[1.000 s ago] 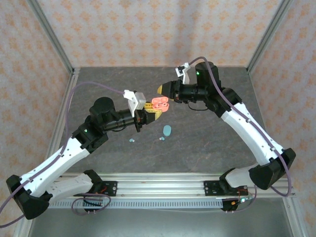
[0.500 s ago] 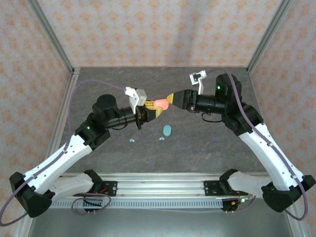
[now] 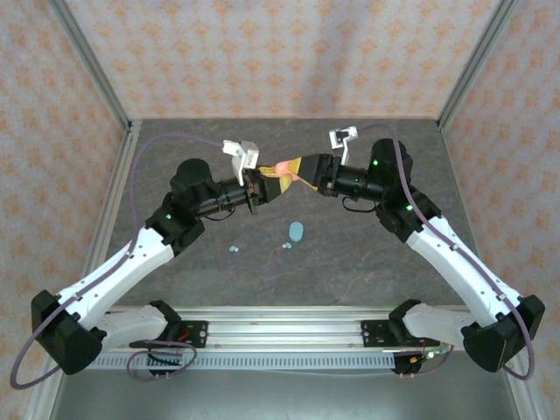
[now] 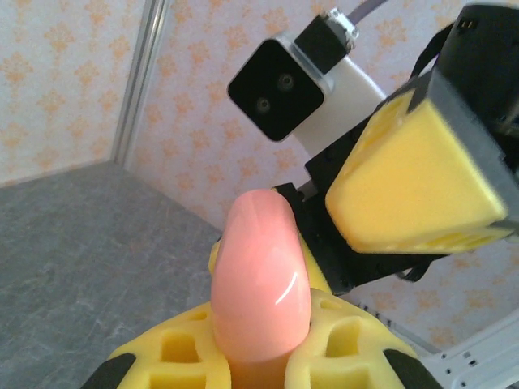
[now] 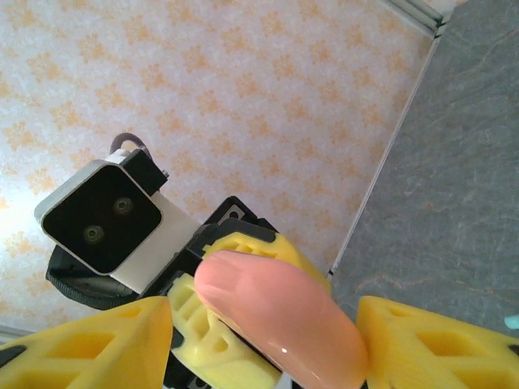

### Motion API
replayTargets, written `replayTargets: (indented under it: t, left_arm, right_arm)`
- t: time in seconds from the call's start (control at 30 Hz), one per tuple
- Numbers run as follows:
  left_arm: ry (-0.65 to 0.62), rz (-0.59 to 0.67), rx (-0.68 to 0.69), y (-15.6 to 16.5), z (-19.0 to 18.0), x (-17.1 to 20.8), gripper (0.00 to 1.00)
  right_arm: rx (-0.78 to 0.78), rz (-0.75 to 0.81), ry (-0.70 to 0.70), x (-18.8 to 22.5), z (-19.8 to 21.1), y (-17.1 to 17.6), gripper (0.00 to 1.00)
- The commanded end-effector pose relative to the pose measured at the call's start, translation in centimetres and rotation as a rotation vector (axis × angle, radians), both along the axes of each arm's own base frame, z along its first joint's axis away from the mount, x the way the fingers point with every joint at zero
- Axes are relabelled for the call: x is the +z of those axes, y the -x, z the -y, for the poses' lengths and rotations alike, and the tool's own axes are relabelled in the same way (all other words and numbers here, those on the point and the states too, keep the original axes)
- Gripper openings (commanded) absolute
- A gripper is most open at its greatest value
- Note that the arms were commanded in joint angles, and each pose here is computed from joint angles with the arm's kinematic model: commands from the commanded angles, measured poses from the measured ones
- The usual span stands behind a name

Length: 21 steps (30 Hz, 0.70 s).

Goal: Insert the wireless bluetooth earbuds into the charging case

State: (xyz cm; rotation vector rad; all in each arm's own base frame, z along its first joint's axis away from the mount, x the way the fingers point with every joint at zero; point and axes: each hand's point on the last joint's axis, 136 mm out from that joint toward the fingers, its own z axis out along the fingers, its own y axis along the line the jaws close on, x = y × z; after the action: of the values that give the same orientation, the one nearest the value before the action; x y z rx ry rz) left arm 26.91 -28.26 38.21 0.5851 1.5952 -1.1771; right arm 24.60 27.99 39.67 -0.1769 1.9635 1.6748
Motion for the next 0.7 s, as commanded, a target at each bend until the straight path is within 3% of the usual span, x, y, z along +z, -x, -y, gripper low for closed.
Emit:
replayTargets:
  t: [0.0,0.3,0.43,0.5,0.6,0.67]
  left_arm:
    - [0.093,0.019,-0.063,0.6,0.4,3.2,0.0]
    - [0.087,-0.047,-0.186,1.2,1.9,3.1,0.0]
    - [0.044,-0.05,-0.172,1.0,1.8,2.5,0.02]
    - [0.012,-0.039,-0.141,0.7,1.5,2.2,0.12]
    - [-0.042,-0.018,-0.081,0.4,0.7,1.7,0.4]
    - [-0.079,-0.014,-0.045,0.1,0.2,1.1,0.51]
  right_arm:
    - [0.033,0.12,-0.081,3.0,-0.2,0.7,0.57]
    - [0.031,0.177,-0.114,3.4,-0.8,-0.3,0.27]
    - [0.019,0.196,-0.145,3.7,-0.8,-0.6,0.19]
    - [-0.014,0.202,-0.15,3.7,-0.5,-1.0,0.16]
    - [-0.093,0.197,-0.141,3.2,0.2,-2.0,0.13]
    - [-0.159,0.181,-0.113,2.5,0.8,-2.9,0.12]
